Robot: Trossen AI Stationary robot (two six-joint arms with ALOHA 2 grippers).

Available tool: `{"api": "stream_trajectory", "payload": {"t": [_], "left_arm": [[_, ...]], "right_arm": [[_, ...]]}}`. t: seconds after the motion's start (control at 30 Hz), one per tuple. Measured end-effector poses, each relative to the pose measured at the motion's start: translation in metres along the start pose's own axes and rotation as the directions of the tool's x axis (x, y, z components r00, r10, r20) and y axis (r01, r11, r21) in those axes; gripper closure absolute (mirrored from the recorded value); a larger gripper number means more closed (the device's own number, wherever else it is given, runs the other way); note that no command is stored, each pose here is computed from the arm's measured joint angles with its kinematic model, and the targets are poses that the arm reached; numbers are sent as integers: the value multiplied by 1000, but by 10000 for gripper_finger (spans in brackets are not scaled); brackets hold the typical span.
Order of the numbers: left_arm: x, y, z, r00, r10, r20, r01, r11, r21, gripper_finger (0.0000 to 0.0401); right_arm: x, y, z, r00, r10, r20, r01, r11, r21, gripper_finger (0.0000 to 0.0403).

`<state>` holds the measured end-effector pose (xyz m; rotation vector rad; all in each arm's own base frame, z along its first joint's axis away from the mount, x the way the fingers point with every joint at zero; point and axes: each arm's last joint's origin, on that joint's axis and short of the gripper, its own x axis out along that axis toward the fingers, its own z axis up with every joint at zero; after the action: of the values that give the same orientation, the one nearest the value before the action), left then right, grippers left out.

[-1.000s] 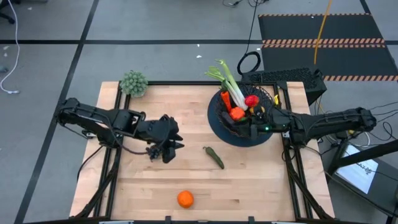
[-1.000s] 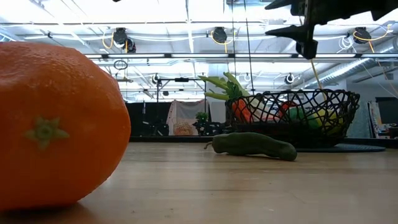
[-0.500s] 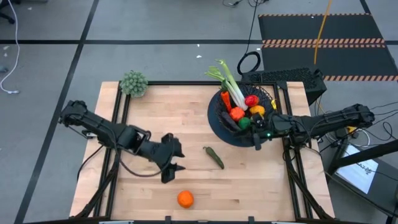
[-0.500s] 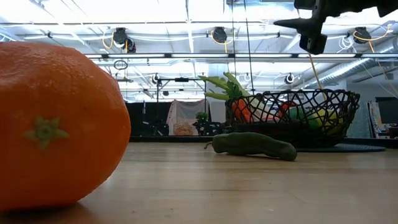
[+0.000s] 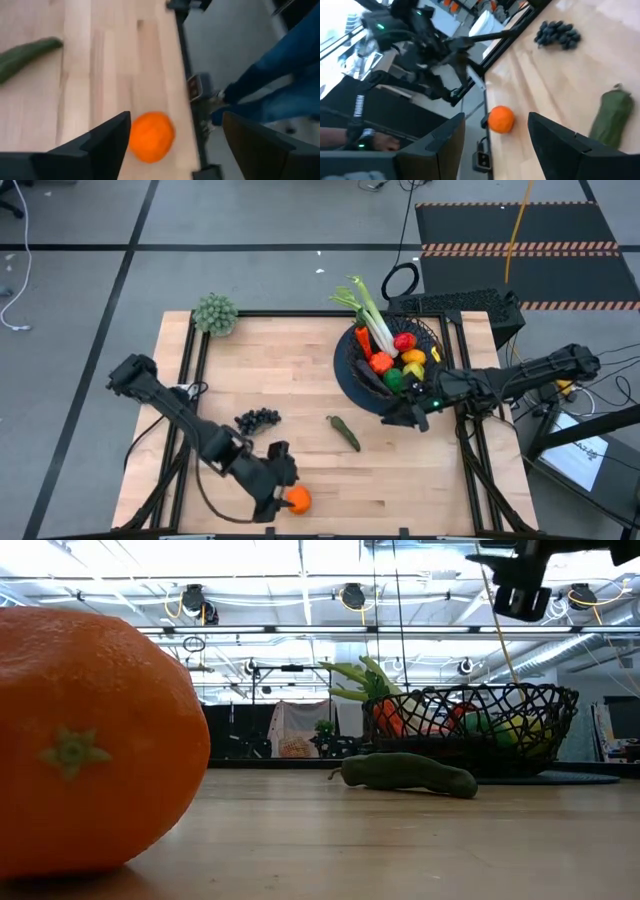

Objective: Build produce basket
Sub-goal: Put the orange into the black woven basket

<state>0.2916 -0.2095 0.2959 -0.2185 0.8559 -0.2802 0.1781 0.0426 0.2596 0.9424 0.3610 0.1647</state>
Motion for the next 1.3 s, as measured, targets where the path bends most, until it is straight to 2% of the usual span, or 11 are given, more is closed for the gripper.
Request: {"api": "stream_trajectory", "payload": {"t": [0.2, 0.33, 0.57, 0.83, 1.17, 1.3], "left_arm": [[41, -15, -17, 999, -11, -44, 15, 996, 84, 28], [69, -12, -29, 994, 35, -107, -21, 992, 126, 4], [102, -4, -45, 979, 87, -183, -45, 974, 223, 2], [113, 3, -52, 965, 146, -216, -75, 949, 305, 2], [127, 14, -56, 951, 156, -265, -64, 944, 324, 3], [128, 15, -55, 953, 149, -265, -56, 942, 331, 27]], "right_arm": [[0, 7, -10, 998, 32, -57, -33, 999, -9, 193], [0, 9, -15, 995, 46, -84, -49, 998, -35, 193], [0, 13, -22, 991, 63, -121, -69, 996, -49, 193], [-1, 19, -32, 981, 94, -172, -104, 993, -52, 193], [-1, 20, -33, 979, 97, -178, -109, 993, -54, 193], [-1, 20, -33, 980, 95, -173, -106, 993, -54, 193]]}}
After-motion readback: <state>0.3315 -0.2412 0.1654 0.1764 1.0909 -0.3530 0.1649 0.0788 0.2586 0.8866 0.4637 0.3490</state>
